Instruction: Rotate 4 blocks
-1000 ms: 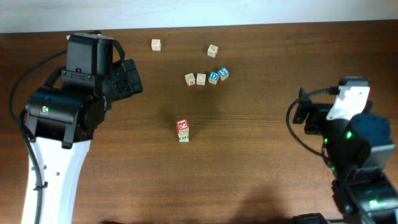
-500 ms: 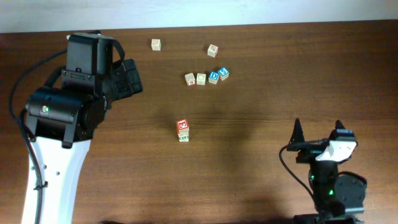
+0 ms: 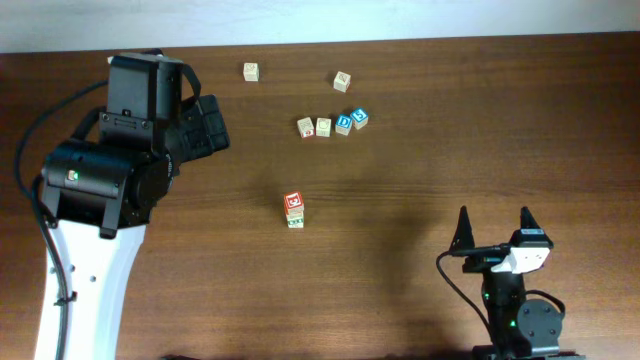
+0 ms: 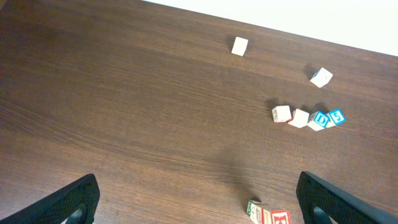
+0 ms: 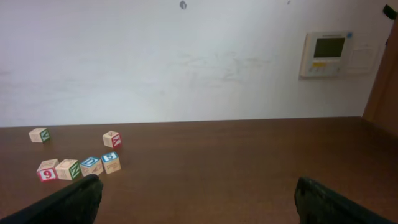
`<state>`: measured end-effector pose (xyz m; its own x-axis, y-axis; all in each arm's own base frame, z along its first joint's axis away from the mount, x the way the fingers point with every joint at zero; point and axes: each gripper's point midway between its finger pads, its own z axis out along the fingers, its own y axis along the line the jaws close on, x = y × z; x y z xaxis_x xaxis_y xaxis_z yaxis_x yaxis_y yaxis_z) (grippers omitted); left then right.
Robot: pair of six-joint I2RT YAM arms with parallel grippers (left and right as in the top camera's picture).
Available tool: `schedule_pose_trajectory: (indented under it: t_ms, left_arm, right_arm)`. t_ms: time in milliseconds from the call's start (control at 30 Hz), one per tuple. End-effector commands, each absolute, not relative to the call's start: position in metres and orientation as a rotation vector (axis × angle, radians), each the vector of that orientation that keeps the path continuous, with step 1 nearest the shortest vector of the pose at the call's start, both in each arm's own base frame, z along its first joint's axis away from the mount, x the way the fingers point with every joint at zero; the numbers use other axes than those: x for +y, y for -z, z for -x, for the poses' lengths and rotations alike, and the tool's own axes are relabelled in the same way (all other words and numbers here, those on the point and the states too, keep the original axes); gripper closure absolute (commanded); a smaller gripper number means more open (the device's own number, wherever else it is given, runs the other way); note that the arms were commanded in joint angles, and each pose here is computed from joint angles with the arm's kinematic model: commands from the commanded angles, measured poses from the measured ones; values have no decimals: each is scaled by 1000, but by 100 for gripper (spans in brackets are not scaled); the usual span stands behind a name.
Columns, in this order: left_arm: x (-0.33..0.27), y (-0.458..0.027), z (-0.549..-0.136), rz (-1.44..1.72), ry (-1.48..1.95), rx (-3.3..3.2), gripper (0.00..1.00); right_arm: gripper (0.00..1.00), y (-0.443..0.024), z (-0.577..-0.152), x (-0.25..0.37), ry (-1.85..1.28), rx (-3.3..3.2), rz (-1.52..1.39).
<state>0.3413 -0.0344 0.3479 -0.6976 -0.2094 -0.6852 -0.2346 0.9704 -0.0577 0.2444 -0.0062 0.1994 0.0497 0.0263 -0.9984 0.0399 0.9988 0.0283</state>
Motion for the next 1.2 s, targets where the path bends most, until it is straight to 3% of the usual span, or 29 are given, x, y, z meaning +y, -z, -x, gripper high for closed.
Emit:
schedule_pose_trajectory:
  t_ms: [0, 133, 267, 967, 1167]
  left_arm:
    - [-32, -351, -342, 328, -51, 2349, 1]
    - [-32, -351, -342, 328, -51, 2349, 1]
    - [-32, -351, -342, 328, -52, 2349, 1]
    - [-31, -350, -341, 327, -56, 2353, 1]
    - [15, -377, -311, 447, -185, 2196, 1]
  right_arm:
    - [2, -192, -246, -6, 8, 1508, -51]
    - [2, -189, -246, -6, 8, 1513, -51]
    - [2, -154, -246, -3, -2, 1655, -37]
    - [1, -155, -246, -2, -9, 1650, -30]
    - [2, -155, -246, -2, -10, 1650, -30]
